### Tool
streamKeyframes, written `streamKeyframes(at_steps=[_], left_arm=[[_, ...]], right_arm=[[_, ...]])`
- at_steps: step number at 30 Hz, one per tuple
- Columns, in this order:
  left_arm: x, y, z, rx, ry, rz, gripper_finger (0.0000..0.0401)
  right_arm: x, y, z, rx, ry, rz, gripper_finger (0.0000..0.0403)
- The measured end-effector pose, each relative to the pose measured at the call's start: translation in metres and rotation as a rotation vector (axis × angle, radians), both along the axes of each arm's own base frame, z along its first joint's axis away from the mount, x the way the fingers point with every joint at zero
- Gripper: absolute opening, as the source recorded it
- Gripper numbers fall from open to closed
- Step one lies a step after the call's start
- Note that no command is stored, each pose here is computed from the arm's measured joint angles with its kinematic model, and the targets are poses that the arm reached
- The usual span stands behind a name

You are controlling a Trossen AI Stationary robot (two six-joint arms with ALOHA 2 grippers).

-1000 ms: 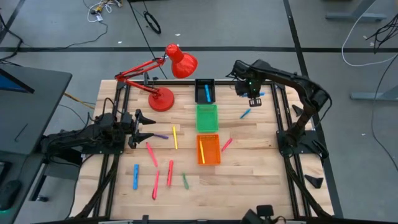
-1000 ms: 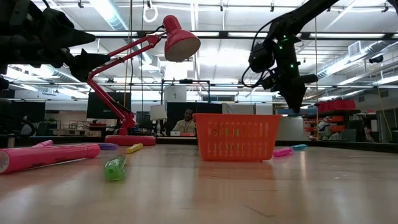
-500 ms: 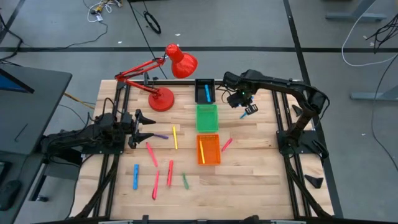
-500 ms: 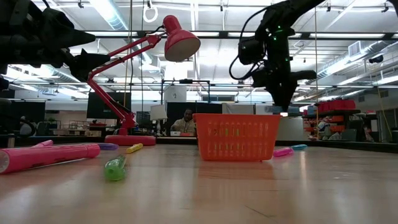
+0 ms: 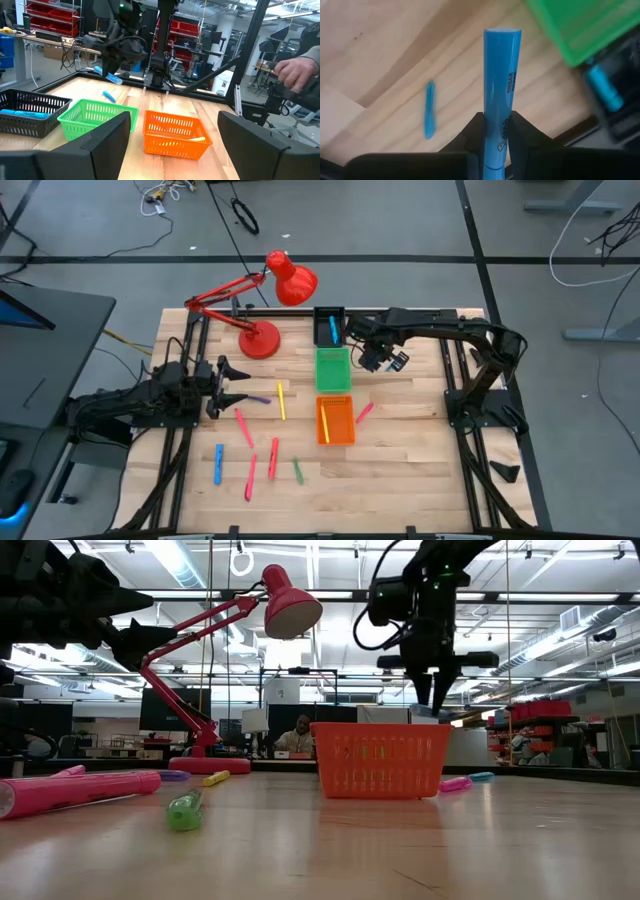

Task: Pick & Place Markers
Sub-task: Put the top blue highlighter into the black bin

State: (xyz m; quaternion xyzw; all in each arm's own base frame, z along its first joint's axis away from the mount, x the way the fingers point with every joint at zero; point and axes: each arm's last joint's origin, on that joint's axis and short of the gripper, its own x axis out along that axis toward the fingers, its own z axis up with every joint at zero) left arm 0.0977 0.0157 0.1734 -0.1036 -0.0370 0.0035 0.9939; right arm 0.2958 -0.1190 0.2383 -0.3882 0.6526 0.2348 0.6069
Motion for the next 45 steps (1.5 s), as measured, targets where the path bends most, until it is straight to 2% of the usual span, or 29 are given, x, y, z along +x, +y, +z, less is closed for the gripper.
streamKeyframes(at_steps=[10,19,28,34,39,45], left_arm=[[0.000,0.000,0.000,0.000,0.000,0.000,0.0307],[0.000,0.000,0.000,0.000,0.000,0.000,0.0307],[0.000,0.000,0.000,0.000,0.000,0.000,0.0307],[0.000,0.000,0.000,0.000,0.000,0.000,0.0307],[0.000,0.000,0.000,0.000,0.000,0.000,0.0307],[0.000,0.000,0.000,0.000,0.000,0.000,0.0307]], right_arm=[[0.019,0.027,0.002,-0.081,-0.025,0.309,0.0048],[0.028,0.043,0.003,-0.116,-0.041,0.493,0.0048],[0.040,0.057,0.005,-0.116,-0.133,0.601,0.0048],[0.044,0.047,0.007,-0.148,-0.178,0.665,0.0048],[0.051,0.025,0.009,-0.198,-0.269,0.682,0.0048],[0.050,-0.004,0.001,-0.206,-0.277,0.690,0.0048]])
